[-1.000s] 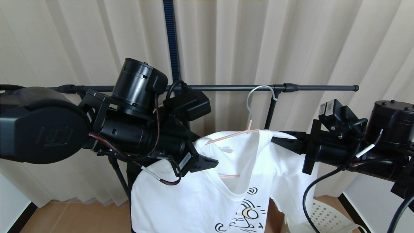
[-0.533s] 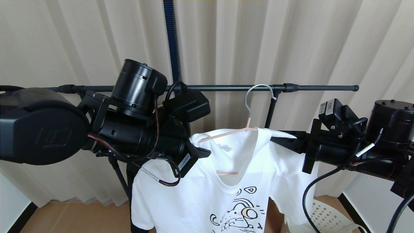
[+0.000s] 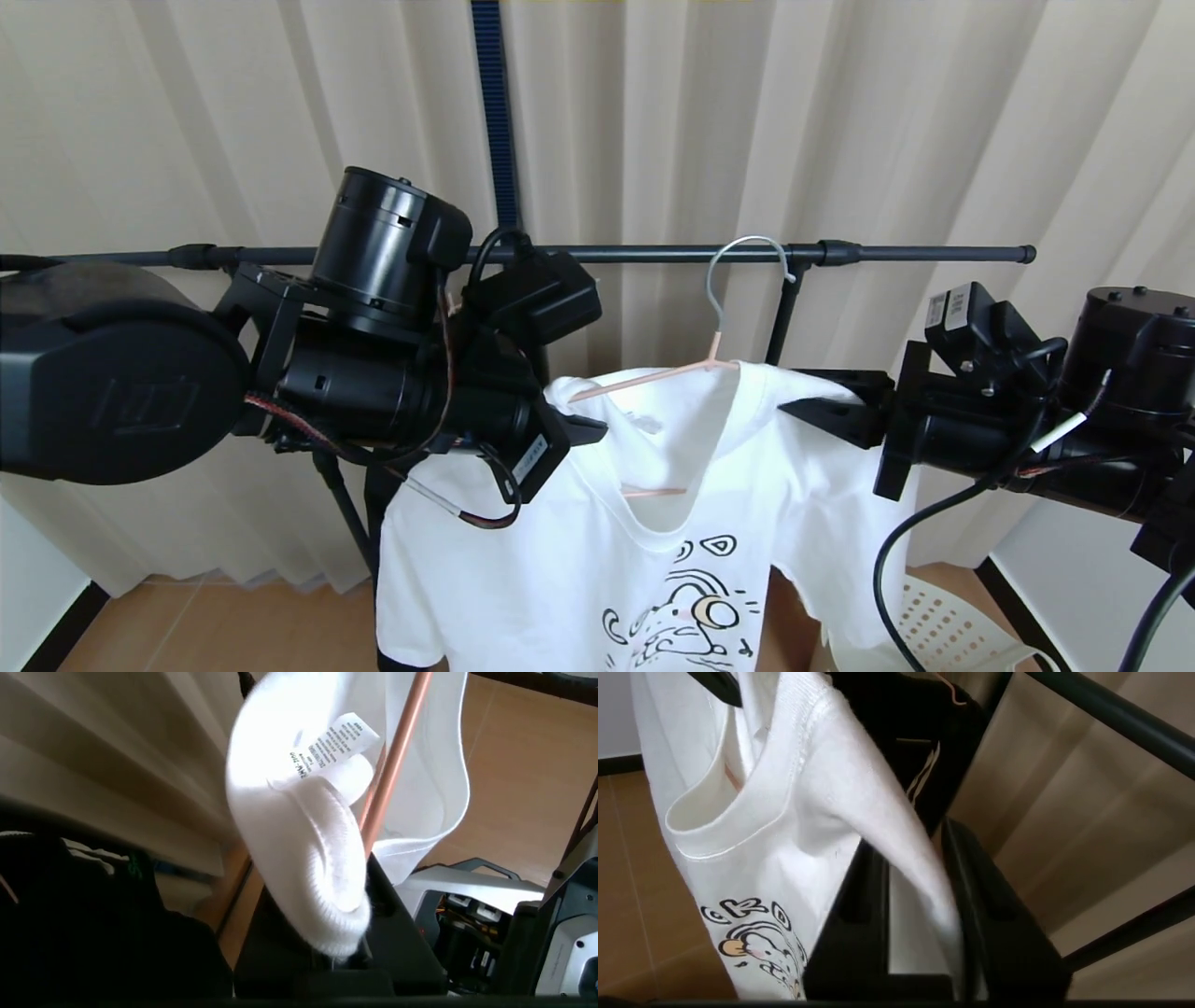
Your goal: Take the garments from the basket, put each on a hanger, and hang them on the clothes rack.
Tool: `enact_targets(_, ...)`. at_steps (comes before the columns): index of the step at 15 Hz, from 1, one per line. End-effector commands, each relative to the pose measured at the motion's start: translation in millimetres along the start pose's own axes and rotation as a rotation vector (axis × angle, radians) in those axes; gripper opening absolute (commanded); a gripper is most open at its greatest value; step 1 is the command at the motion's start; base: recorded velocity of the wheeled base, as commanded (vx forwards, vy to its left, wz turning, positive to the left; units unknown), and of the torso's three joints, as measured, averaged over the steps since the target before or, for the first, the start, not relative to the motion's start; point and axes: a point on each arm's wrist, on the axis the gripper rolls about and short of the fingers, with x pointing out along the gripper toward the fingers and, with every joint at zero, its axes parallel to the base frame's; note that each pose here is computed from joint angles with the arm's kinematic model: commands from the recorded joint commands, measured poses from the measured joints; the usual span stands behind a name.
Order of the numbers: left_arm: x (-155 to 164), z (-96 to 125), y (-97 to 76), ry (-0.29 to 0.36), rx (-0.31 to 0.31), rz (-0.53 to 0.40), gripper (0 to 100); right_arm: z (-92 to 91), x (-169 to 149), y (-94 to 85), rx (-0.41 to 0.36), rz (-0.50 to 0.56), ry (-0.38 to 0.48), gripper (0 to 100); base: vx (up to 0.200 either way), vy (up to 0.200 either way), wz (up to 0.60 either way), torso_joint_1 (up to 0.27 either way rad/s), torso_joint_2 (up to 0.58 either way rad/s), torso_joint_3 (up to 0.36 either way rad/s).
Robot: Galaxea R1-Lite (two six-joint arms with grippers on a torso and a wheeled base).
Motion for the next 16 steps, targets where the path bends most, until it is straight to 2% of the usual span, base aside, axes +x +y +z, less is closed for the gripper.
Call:
enact_targets(1,0,-3,-1.6,0.001,-0.001,-0.002,0,-0.4,0,0.3,0.001,0.000,0.003,100,0.000,0.000,0.00,0.000,0.00,0.000)
enact_targets(7,-9,-10,-3.8,-0.031,0.005,0.037,0,-1.7,-4,0.4,-0.030,-0.005,0.007,100,0.000,0.000,0.00,0.000,0.00,0.000)
enact_targets(12,-21,-12,3.6,-0.074,0.007,0.111,0,-6.7,-7,0.1,-0.083,-0.005,0.021,100,0.000,0.000,0.00,0.000,0.00,0.000)
enact_targets(16,-26,-17,3.1,-0.086,0.010,0.157,0,-8.6,-10,-1.5,-0.089,-0.016,0.028,100,0.000,0.000,0.00,0.000,0.00,0.000)
